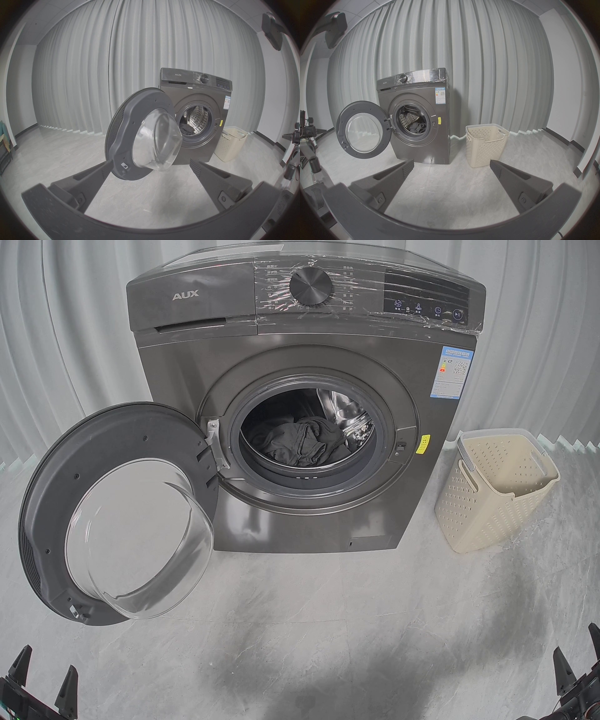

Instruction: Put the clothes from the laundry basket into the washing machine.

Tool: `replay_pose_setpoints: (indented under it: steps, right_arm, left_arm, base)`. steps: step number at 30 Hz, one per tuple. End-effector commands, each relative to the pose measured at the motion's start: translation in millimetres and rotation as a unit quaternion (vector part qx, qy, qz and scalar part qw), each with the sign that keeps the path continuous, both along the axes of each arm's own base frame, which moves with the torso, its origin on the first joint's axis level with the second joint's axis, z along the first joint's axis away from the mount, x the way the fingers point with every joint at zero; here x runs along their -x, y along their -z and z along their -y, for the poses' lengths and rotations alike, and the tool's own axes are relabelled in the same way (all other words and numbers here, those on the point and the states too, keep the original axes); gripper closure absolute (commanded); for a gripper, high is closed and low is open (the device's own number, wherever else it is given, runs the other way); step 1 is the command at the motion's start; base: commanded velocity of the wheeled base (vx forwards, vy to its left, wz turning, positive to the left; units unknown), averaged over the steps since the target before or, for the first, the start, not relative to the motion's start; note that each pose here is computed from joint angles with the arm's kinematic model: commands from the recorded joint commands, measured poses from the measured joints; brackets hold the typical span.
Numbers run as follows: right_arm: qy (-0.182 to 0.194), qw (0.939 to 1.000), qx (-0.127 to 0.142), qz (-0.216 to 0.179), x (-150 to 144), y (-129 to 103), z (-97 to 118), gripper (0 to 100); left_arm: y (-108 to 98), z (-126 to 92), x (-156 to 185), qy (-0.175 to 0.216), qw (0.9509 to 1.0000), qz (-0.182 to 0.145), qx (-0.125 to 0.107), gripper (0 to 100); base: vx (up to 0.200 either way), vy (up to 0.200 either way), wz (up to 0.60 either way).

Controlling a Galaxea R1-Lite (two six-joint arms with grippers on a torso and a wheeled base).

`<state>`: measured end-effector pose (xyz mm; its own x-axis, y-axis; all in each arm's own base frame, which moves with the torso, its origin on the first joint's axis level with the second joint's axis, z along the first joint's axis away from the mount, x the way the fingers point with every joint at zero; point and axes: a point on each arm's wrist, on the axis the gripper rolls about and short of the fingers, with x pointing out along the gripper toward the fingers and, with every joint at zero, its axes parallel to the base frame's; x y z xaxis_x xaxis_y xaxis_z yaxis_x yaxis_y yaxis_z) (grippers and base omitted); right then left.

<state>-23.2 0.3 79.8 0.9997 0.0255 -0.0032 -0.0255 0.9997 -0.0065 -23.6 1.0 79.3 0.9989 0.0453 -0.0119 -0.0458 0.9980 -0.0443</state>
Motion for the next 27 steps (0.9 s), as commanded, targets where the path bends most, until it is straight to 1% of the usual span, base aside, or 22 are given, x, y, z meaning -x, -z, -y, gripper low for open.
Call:
replay_pose_setpoints:
  steps: [1, 4, 7, 16, 27]
  right_arm:
    - [0.003, 1.0, -0.005, 0.001, -0.3, 4.2, 0.1, 0]
    - [0.001, 1.0, -0.001, 0.0, -0.3, 4.3, 0.0, 0]
    - [0.001, 1.0, -0.001, 0.0, -0.3, 4.3, 0.0, 0]
    - [0.001, 1.0, -0.001, 0.0, -0.3, 4.3, 0.0, 0]
    - [0.0, 1.0, -0.001, 0.0, -0.3, 4.3, 0.0, 0]
  left_arm:
    - [2.9, 1.1, 0.4, 0.027, 0.9996, -0.003, -0.004, 0]
    - [2.9, 1.1, 0.4, 0.026, 0.9997, -0.003, -0.003, 0]
    - [2.9, 1.1, 0.4, 0.026, 0.9997, -0.003, -0.003, 0]
    - [2.7, 1.1, 0.4, 0.025, 0.9997, -0.002, 0.002, 0]
    - [2.7, 1.1, 0.4, 0.025, 0.9997, -0.002, 0.002, 0]
  base:
    - [0.0, 0.0, 0.0]
    - [0.0, 0.0, 0.0]
    - [-0.2, 0.0, 0.0]
    - [0.0, 0.0, 0.0]
    - [0.0, 0.2, 0.0]
